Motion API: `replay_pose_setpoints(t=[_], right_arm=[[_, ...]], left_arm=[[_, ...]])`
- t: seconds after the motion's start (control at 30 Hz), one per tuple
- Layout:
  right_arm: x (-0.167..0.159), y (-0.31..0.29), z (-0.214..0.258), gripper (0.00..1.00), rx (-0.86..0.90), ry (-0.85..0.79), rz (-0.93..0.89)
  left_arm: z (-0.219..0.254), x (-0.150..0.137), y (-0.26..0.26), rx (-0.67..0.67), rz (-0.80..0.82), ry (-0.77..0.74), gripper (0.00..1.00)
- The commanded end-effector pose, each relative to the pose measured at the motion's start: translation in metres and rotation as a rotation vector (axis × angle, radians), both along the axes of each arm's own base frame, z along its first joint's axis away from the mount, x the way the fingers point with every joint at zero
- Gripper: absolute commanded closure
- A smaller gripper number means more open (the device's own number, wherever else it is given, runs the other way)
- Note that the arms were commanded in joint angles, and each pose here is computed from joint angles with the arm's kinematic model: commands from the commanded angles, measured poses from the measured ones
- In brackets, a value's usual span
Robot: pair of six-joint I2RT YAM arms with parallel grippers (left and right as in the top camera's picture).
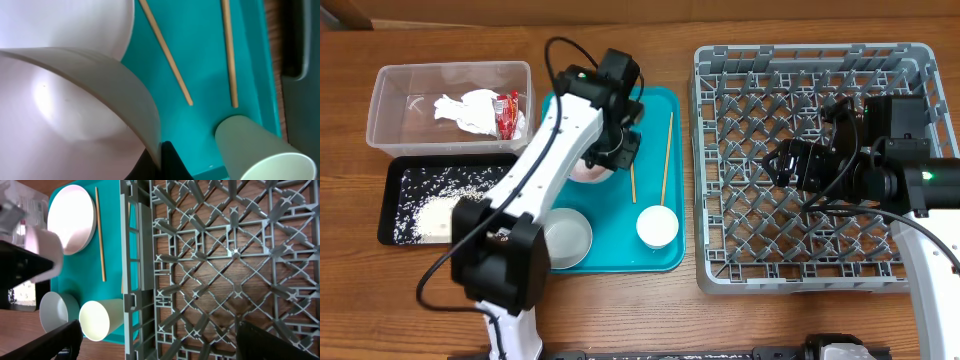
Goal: Sort waste into correct bins and load items into the dishwasher
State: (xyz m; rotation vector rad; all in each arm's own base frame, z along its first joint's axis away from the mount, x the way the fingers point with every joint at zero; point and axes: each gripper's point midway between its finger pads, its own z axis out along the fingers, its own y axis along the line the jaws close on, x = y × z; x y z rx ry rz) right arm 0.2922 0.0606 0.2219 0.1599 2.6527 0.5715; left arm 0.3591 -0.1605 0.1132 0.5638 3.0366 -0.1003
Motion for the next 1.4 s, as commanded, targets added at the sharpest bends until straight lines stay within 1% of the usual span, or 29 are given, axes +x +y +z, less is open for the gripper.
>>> replay_pose_setpoints(t=[0.0, 0.13, 0.2, 0.23, 0.27, 0.33, 0.37, 0.4, 0.43, 0.53, 0.6, 0.67, 0.73, 0.87, 0.9, 1.0, 1.07, 1.13, 1.2, 1.23, 1.3, 1.37], right_arm=[[0.002, 0.0, 0.011, 0.0, 0.006, -0.033, -0.003], [0.006, 0.0, 0.013, 0.0, 0.006, -0.05, -0.003], [0.008, 0.0, 0.014, 0.0, 0.006, -0.062, -0.003], [0.009, 0.0, 0.014, 0.0, 0.006, -0.065, -0.003], [0.009, 0.0, 0.015, 0.0, 0.006, -0.067, -0.003], [0.009, 0.0, 0.015, 0.0, 0.006, -0.068, -0.003], [0.009, 0.0, 0.015, 0.0, 0.006, -0.068, -0.003], [0.01, 0.0, 0.015, 0.0, 0.006, -0.068, -0.003], [0.01, 0.0, 0.015, 0.0, 0.006, -0.069, -0.003], [0.01, 0.0, 0.015, 0.0, 0.006, -0.072, -0.003], [0.01, 0.0, 0.015, 0.0, 0.006, -0.072, -0.003], [0.01, 0.0, 0.015, 0.0, 0.006, -0.071, -0.003], [0.01, 0.0, 0.015, 0.0, 0.006, -0.069, -0.003], [0.01, 0.0, 0.015, 0.0, 0.006, -0.069, -0.003], [0.01, 0.0, 0.015, 0.0, 0.006, -0.069, -0.003], [0.009, 0.0, 0.015, 0.0, 0.006, -0.067, -0.003], [0.008, 0.0, 0.014, 0.0, 0.005, -0.062, -0.003], [0.006, 0.0, 0.013, 0.0, 0.005, -0.053, -0.003], [0.005, 0.0, 0.012, 0.0, 0.006, -0.047, -0.003], [0.004, 0.0, 0.01, 0.0, 0.005, -0.041, -0.003], [0.003, 0.0, 0.007, 0.0, 0.006, -0.031, -0.003], [0.002, 0.0, 0.003, 0.0, 0.006, -0.022, -0.003]], left_arm=[[-0.022, -0.01, -0.007, 0.007, 0.023, 0.102, 0.96], [-0.041, -0.022, -0.017, -0.006, 0.011, 0.194, 0.96], [-0.046, -0.025, -0.02, 0.0, 0.001, 0.21, 0.96], [-0.046, -0.027, -0.022, 0.001, -0.015, 0.213, 0.92], [-0.046, -0.028, -0.023, 0.003, -0.02, 0.214, 0.85], [-0.046, -0.029, -0.024, 0.002, -0.026, 0.215, 0.58], [-0.046, -0.029, -0.024, 0.003, -0.026, 0.215, 0.5], [-0.044, -0.029, -0.024, 0.002, -0.03, 0.215, 0.46], [-0.042, -0.028, -0.024, 0.002, -0.03, 0.215, 0.46], [-0.021, -0.027, -0.025, -0.006, -0.043, 0.212, 0.48], [0.003, -0.027, -0.033, -0.052, -0.095, 0.211, 0.5], [0.026, -0.032, -0.042, -0.105, -0.149, 0.215, 0.52], [0.034, -0.041, -0.047, -0.133, -0.201, 0.24, 0.52], [0.023, -0.071, -0.053, -0.089, -0.262, 0.334, 0.59], [0.014, -0.077, -0.057, -0.071, -0.285, 0.342, 0.59], [-0.004, -0.084, -0.062, -0.025, -0.318, 0.339, 0.58], [-0.019, -0.082, -0.059, 0.033, -0.309, 0.319, 0.58], [-0.031, -0.081, -0.055, 0.055, -0.305, 0.307, 0.59], [-0.039, -0.079, -0.053, 0.067, -0.29, 0.299, 0.64], [-0.042, -0.076, -0.051, 0.075, -0.286, 0.285, 0.78], [-0.043, -0.072, -0.054, 0.068, -0.283, 0.268, 0.9], [-0.044, -0.07, -0.056, 0.063, -0.285, 0.259, 0.91]])
